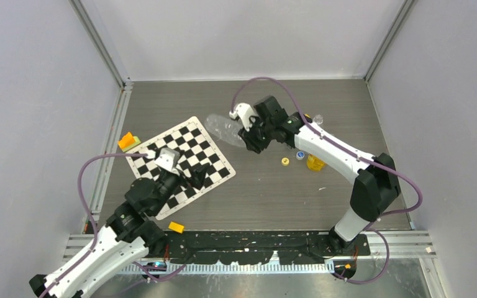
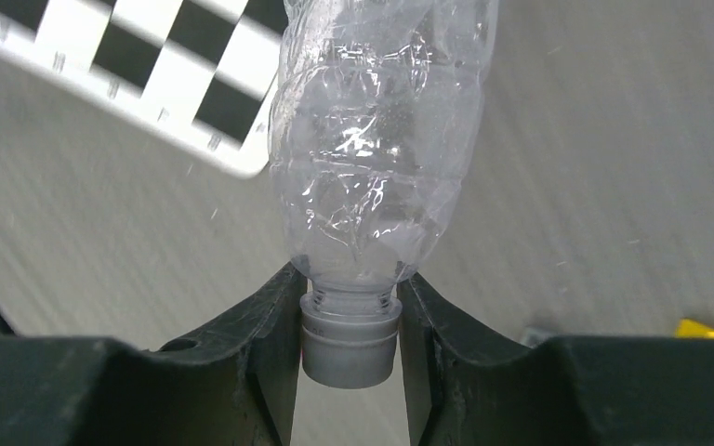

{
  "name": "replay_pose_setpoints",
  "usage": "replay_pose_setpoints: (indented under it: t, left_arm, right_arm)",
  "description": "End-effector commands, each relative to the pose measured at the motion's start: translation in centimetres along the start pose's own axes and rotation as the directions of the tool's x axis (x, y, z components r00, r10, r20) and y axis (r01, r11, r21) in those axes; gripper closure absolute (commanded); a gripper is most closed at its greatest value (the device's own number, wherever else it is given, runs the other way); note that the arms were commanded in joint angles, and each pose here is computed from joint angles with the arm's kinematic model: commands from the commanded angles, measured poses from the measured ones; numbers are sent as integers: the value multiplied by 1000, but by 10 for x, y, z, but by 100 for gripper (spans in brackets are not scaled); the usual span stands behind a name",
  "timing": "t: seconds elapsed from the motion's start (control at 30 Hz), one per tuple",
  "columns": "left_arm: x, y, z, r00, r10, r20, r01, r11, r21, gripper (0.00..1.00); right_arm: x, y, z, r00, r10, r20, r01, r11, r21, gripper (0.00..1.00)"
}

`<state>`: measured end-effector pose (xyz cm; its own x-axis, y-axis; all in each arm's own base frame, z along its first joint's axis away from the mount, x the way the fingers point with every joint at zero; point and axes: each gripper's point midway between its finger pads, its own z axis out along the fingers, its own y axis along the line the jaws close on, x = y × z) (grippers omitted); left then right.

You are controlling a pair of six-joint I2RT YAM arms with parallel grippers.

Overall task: Unscrew the bottle caps
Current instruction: Pick up the plastic bottle at the center of the board.

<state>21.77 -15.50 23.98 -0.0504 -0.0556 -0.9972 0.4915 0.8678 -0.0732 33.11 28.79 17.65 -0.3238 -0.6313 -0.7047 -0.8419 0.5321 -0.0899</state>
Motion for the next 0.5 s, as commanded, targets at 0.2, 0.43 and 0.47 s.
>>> replay_pose_setpoints:
  t: [0.2,0.43,0.47]
  left_arm:
    - [-31,-25,-15,999,27,32,-31,987,157,0]
    - [-11,-81,-3,986,82,-148,-9,899,437,0]
    - [-12,-88,-3,986,77,-145,0,883,469,0]
  right_arm:
    - [54,75,-56,908,-402,120,419,861,-289,100]
    - [59,98,-100,793,-536,289,606,742,-287,100]
    - [61,100,-105,792,-538,290,608,739,-291,100]
